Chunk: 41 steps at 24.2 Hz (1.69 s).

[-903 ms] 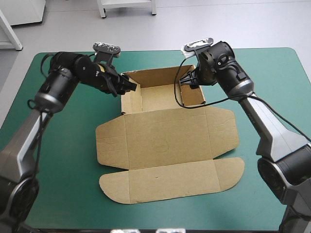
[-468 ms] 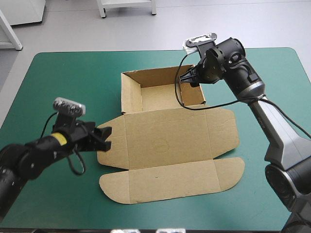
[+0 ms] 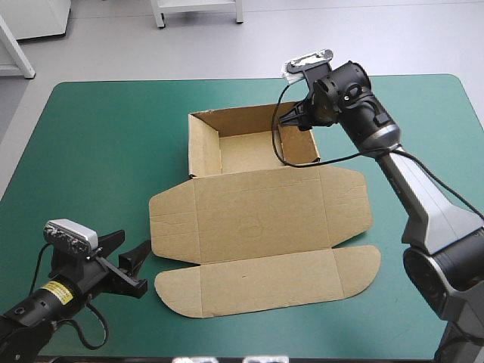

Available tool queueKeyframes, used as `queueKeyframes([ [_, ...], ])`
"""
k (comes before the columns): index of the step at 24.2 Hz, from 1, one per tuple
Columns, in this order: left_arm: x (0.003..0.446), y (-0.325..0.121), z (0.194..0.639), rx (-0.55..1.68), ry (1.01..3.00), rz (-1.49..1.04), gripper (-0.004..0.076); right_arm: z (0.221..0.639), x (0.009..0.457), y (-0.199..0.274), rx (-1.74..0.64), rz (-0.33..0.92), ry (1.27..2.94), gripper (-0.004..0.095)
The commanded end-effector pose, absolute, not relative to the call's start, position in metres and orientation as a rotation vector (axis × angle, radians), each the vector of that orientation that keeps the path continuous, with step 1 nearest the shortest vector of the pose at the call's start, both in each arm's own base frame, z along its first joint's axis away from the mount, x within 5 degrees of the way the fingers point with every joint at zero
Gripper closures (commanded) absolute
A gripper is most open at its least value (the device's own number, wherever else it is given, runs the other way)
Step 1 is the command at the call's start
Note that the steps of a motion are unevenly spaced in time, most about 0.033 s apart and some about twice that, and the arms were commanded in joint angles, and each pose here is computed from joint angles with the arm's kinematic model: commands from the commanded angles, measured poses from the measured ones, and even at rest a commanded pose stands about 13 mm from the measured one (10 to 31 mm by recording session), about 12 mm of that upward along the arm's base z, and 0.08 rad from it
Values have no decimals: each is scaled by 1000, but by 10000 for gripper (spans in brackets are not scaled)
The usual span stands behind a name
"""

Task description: Fold the box

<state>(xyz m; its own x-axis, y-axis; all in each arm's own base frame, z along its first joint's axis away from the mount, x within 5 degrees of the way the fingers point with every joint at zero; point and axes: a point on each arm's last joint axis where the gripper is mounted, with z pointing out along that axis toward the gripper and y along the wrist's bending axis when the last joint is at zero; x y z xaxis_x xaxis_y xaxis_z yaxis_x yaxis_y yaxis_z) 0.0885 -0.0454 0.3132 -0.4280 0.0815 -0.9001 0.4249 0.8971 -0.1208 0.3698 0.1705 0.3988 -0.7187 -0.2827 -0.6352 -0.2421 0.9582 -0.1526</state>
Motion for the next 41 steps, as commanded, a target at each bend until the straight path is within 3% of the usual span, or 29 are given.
queueKeyframes([
  [1, 90, -46, 326, 338, 1927, -430, 314, 407, 380, 161, -318, -95, 2338, 284],
  [9, 89, -46, 324, 345, 1948, -431, 314, 364, 413, 155, -199, -88, 2445, 227],
  [15, 89, -46, 324, 345, 1948, -431, 314, 343, 426, 164, -184, 64, 2505, 228],
  [23, 89, -46, 324, 344, 1948, -433, 314, 337, 421, 165, -223, 69, 2585, 344],
  [32, 88, -47, 322, 350, 1966, -433, 314, 327, 421, 168, -228, 80, 2638, 368],
  [34, 88, -47, 322, 350, 1966, -433, 314, 327, 422, 167, -230, 61, 2632, 448],
  [38, 88, -47, 322, 352, 1970, -433, 314, 327, 423, 164, -235, 16, 2623, 884],
  [41, 87, -47, 321, 355, 1980, -433, 314, 327, 423, 161, -239, -1, 2630, 918],
])
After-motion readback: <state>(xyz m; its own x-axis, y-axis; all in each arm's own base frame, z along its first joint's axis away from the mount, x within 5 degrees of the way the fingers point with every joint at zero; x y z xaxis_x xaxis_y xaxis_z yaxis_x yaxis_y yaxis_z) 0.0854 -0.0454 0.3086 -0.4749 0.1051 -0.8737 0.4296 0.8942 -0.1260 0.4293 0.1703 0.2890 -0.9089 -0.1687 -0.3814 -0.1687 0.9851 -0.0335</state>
